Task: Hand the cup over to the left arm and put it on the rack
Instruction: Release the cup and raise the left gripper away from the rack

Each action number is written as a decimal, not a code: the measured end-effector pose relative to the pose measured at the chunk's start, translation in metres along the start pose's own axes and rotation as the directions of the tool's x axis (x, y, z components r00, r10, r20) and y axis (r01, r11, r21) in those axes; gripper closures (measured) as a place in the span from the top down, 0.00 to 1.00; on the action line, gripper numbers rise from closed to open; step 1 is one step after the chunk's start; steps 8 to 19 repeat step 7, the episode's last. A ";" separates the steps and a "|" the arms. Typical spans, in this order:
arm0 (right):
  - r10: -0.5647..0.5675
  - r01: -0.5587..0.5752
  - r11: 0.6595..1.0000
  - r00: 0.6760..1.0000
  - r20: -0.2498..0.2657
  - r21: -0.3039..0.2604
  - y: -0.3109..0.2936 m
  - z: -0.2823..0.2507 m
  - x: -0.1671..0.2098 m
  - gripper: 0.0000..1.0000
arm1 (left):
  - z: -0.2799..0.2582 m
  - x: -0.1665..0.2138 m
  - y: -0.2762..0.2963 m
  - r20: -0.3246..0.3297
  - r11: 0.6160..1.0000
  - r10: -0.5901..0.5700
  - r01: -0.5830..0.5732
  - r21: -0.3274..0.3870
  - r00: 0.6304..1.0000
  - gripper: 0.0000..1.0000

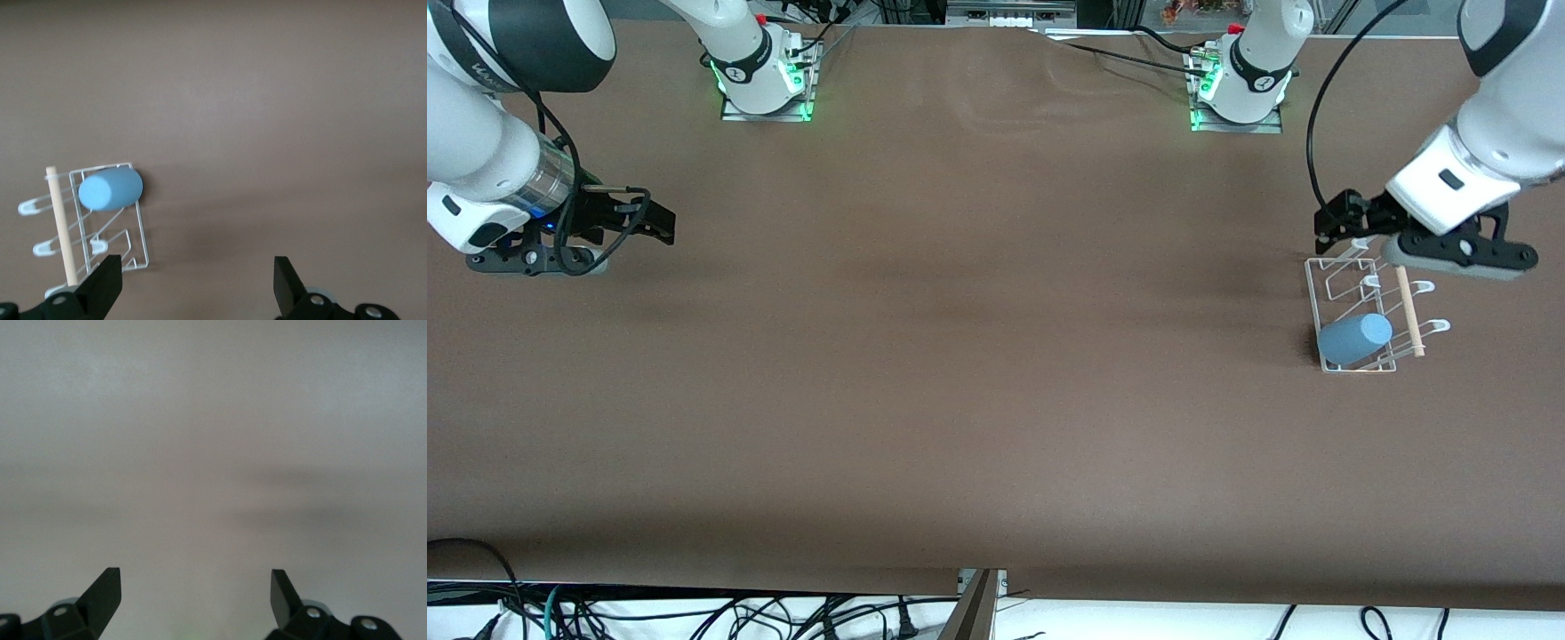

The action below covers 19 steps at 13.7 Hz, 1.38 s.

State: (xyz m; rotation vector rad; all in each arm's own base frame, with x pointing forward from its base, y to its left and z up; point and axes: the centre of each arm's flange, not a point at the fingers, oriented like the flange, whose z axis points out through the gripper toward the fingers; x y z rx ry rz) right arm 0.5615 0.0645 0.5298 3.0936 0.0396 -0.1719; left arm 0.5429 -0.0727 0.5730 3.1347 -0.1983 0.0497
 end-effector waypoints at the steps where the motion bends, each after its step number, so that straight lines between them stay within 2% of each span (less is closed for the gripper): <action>1: 0.000 0.000 1.000 1.000 0.000 0.000 0.000 0.000 0.000 0.99 | -0.003 -0.009 0.000 -0.007 1.000 -0.002 0.002 0.004 1.000 1.00; 6: -0.001 0.001 1.000 1.000 0.000 0.000 0.000 0.000 0.000 0.99 | -0.003 -0.015 -0.041 -0.008 0.997 -0.077 0.077 -0.003 0.997 1.00; 19: -0.001 0.001 1.000 1.000 0.000 0.000 0.000 0.000 0.000 0.99 | -0.001 -0.014 -0.043 -0.005 0.997 -0.080 0.080 -0.003 0.997 1.00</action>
